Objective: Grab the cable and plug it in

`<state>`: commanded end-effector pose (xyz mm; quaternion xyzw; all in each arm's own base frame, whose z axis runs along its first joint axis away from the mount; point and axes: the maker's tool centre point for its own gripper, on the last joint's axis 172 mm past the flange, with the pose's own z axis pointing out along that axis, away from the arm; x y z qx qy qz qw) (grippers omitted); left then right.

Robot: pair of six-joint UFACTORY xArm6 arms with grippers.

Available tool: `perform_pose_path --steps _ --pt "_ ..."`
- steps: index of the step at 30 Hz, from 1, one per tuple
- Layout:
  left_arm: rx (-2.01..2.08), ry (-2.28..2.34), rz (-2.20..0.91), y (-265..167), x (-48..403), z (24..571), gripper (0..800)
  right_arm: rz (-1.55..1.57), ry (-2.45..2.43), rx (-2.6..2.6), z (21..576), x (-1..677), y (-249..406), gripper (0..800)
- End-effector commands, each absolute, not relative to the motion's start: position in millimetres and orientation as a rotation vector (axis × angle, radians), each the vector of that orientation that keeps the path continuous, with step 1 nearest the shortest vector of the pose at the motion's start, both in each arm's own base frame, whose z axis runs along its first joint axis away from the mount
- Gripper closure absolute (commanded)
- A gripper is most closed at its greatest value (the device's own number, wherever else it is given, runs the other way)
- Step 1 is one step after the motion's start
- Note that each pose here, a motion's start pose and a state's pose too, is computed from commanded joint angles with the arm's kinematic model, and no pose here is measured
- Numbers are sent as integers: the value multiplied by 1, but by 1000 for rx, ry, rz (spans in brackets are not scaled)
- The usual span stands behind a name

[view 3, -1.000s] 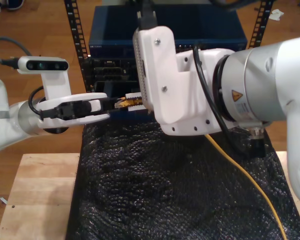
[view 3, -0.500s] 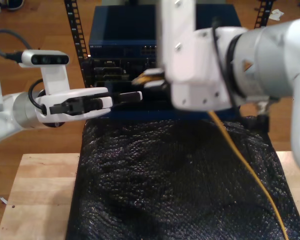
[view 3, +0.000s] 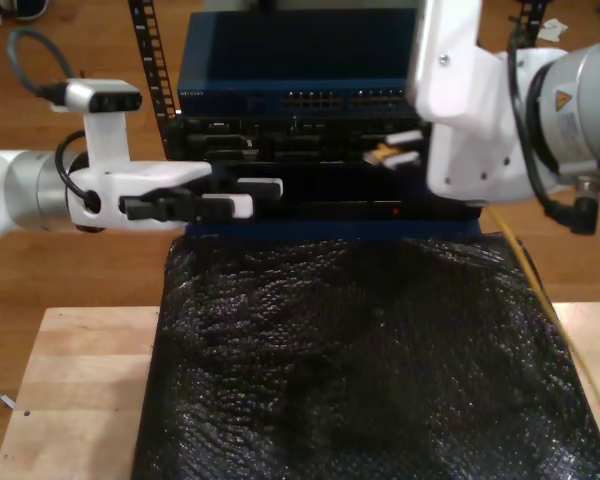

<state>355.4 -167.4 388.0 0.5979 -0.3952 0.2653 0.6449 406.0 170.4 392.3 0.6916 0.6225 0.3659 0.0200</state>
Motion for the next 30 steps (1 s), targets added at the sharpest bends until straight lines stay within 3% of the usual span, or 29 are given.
perform_pose_path --steps 18,30 --pt "1821 -1237 456 -95 348 320 2 546 2013 2418 263 394 143 800" --pt "1890 -1583 285 -27 309 288 1 350 1989 2392 235 398 121 800"
